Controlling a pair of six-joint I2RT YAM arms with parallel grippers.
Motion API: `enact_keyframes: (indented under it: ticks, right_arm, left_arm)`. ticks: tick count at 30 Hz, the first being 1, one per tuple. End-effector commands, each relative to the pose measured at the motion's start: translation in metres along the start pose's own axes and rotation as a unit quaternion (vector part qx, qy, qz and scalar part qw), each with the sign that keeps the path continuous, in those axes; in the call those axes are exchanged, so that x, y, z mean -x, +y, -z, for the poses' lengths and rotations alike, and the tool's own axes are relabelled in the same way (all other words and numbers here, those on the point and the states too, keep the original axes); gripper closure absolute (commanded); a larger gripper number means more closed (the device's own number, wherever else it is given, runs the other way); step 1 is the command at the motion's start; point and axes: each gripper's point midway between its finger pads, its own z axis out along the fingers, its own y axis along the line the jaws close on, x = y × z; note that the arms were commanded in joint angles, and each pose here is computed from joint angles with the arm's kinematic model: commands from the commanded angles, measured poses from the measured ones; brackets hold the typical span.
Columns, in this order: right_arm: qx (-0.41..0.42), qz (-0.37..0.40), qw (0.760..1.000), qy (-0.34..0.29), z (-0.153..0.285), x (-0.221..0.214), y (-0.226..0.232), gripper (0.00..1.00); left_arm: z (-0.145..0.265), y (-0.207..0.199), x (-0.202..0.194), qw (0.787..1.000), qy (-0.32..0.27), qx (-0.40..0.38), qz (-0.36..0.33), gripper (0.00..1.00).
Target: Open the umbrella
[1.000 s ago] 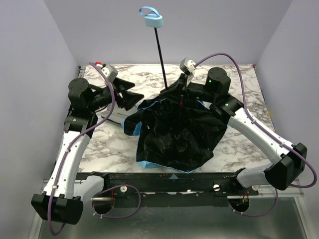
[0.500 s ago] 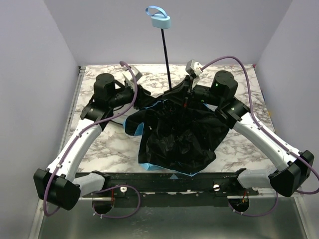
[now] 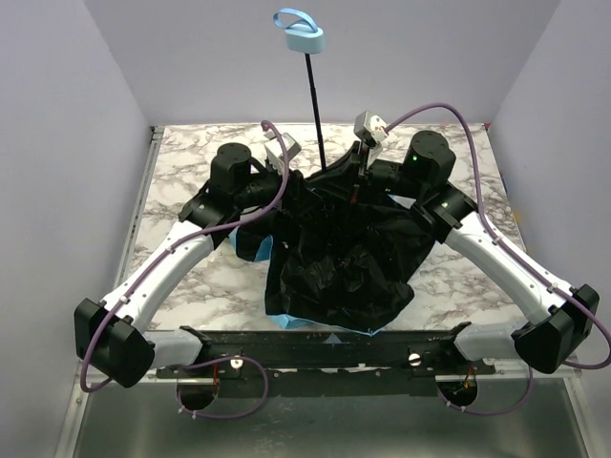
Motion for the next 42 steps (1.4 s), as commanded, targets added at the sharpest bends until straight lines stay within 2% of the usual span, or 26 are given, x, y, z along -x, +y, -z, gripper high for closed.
enact_keyframes:
  ticks: [1, 7, 14, 16, 18, 21, 24, 27, 29, 34, 37, 42]
  right_arm:
    - [0.027, 0.042, 0.997, -0.064, 0.002, 0.055, 0.013, 1.00]
    - [0.028, 0.059, 0.994, -0.083, 0.010, 0.079, 0.021, 1.00]
    - [0.026, 0.061, 0.995, -0.080, 0.015, 0.081, 0.025, 1.00]
    - [0.025, 0.056, 0.996, -0.072, 0.014, 0.076, 0.023, 1.00]
    - [0.020, 0.048, 0.997, -0.062, 0.012, 0.068, 0.019, 1.00]
    - [0.001, 0.025, 0.999, -0.037, 0.005, 0.050, 0.007, 1.00]
    - [-0.028, 0.006, 0.999, -0.026, -0.001, 0.042, -0.008, 1.00]
    - [-0.048, -0.004, 0.999, -0.024, -0.005, 0.039, -0.020, 1.00]
    - [-0.045, -0.005, 0.999, -0.026, -0.008, 0.037, -0.021, 1.00]
    - [-0.037, -0.002, 0.999, -0.036, -0.011, 0.040, -0.020, 1.00]
    - [-0.043, 0.001, 0.998, -0.041, -0.011, 0.044, -0.023, 1.00]
    - [-0.052, 0.008, 0.997, -0.055, -0.007, 0.058, -0.022, 1.00]
  left_arm:
    - [-0.003, 0.054, -0.025, 0.990, 0.034, 0.132, 0.023, 0.41]
    - [0.024, 0.119, -0.068, 0.960, 0.078, 0.248, 0.105, 0.40]
    - [0.048, 0.159, -0.081, 0.943, 0.078, 0.288, 0.147, 0.22]
    - [0.051, 0.159, -0.072, 0.951, 0.065, 0.267, 0.144, 0.21]
    - [0.051, 0.148, -0.047, 0.967, 0.028, 0.226, 0.117, 0.20]
    - [0.060, 0.119, 0.005, 0.983, -0.037, 0.176, 0.034, 0.17]
    - [0.076, 0.090, 0.054, 0.983, -0.086, 0.154, -0.045, 0.16]
    - [0.085, 0.063, 0.076, 0.976, -0.105, 0.145, -0.122, 0.16]
    - [0.082, 0.043, 0.074, 0.974, -0.095, 0.116, -0.169, 0.19]
    - [0.055, -0.003, 0.043, 0.977, -0.027, 0.027, -0.211, 0.38]
    - [0.043, -0.007, 0.025, 0.979, 0.007, 0.018, -0.203, 0.48]
    - [0.039, 0.017, -0.017, 0.976, 0.080, 0.053, -0.197, 0.60]
